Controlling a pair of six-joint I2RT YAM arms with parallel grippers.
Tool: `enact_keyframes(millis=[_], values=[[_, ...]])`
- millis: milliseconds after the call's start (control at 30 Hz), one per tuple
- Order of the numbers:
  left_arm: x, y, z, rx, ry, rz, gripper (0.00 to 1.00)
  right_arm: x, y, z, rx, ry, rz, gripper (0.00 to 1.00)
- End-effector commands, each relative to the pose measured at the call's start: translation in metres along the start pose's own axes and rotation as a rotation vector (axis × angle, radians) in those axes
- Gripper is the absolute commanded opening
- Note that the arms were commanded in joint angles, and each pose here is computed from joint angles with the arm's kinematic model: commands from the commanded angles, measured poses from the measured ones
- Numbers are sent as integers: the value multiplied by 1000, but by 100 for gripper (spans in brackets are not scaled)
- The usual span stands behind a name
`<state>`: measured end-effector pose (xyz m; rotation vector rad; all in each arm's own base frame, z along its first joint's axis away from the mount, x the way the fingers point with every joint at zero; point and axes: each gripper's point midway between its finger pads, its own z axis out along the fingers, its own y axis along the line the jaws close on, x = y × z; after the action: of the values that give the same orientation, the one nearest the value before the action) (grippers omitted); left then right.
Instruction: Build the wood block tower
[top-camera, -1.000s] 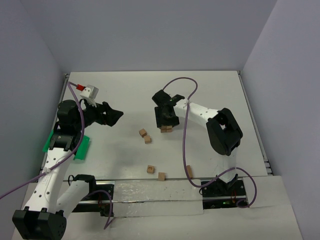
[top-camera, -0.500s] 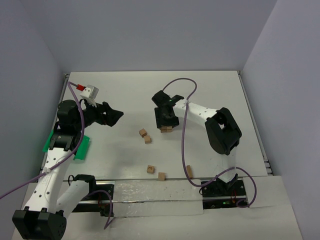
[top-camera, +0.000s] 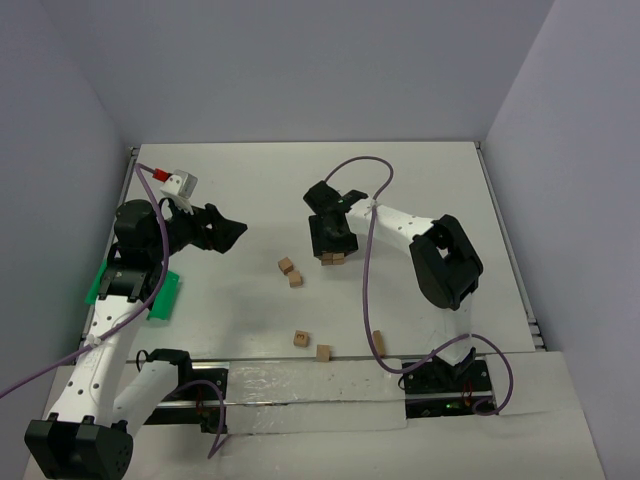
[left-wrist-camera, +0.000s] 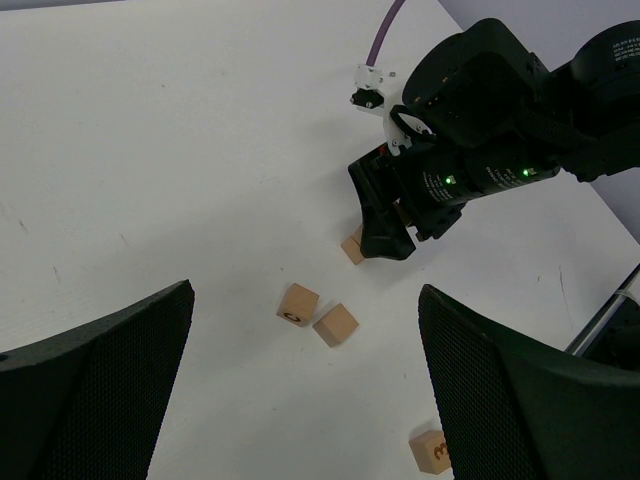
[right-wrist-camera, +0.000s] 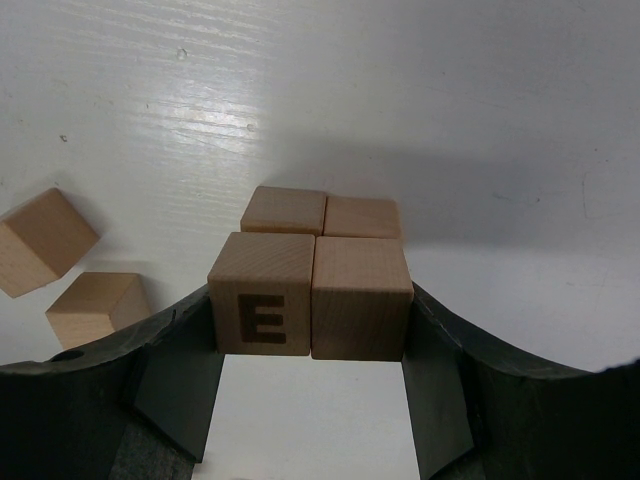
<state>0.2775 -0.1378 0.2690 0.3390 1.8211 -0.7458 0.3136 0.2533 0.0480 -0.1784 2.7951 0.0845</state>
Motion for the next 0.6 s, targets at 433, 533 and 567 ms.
enact_keyframes(millis=[433,533,567], values=[[-16,-5,-1,30,-47,38,99,-5,5,3,-9,-14,5,60],[-16,-6,-1,33,-48,39,99,-5,5,4,-10,-12,5,65],[-16,-5,0,32,-47,38,99,-4,5,4,-10,-10,5,67]])
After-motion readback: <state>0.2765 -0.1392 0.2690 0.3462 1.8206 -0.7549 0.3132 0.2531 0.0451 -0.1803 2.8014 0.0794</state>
